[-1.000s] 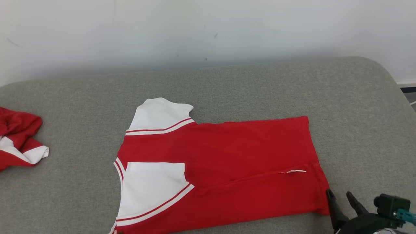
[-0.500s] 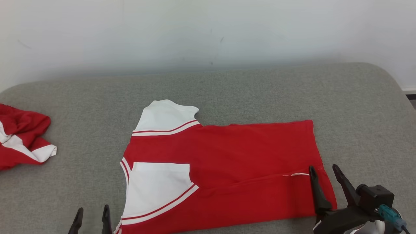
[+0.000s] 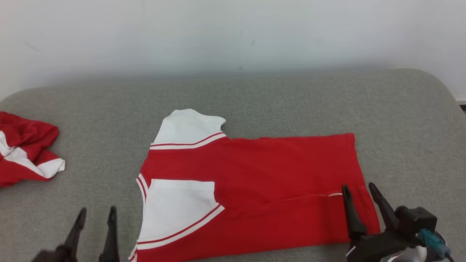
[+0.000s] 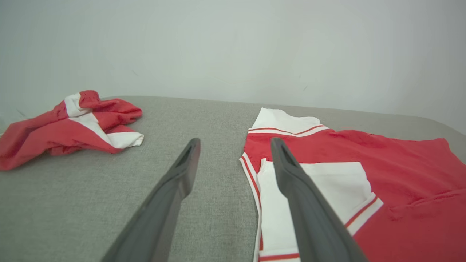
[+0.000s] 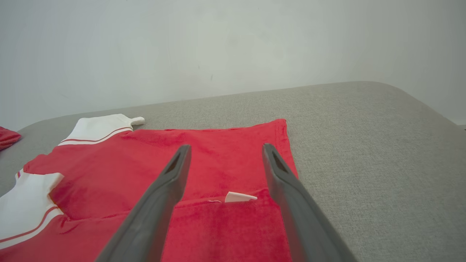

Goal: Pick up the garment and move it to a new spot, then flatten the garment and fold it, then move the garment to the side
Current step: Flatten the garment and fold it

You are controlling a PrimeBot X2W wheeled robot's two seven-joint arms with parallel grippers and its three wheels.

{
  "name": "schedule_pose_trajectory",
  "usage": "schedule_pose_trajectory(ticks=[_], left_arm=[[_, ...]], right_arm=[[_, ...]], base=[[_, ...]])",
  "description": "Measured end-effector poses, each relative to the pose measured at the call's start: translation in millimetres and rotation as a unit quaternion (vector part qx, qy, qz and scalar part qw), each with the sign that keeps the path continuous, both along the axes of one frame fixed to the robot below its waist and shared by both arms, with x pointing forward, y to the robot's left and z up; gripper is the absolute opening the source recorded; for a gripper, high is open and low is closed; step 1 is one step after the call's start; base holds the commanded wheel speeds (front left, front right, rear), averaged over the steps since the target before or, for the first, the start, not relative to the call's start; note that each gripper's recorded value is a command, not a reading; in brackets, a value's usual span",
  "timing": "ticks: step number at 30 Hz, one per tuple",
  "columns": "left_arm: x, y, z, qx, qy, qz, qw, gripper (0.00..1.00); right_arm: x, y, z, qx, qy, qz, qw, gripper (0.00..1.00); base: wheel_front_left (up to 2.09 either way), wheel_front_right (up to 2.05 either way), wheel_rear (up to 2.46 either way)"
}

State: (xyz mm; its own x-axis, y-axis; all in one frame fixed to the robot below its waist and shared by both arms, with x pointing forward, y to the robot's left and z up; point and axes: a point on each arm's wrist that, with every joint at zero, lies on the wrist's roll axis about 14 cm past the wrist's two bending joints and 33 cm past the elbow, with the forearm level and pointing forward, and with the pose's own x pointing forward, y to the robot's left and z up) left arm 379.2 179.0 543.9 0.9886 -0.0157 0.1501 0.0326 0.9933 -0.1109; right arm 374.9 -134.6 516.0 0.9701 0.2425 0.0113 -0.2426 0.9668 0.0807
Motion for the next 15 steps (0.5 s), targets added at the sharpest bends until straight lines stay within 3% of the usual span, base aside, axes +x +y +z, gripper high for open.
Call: schedule_pose_trajectory(ticks=[15], left_arm=[[132.6, -47.4, 51.3, 0.073, 0.009, -0.164, 0.984, 1.00]], right_arm=[[49.2, -13.2, 20.1, 0.010, -0.045, -0.028, 0.999, 1.00]], base=[[0.00, 0.00, 0.00]])
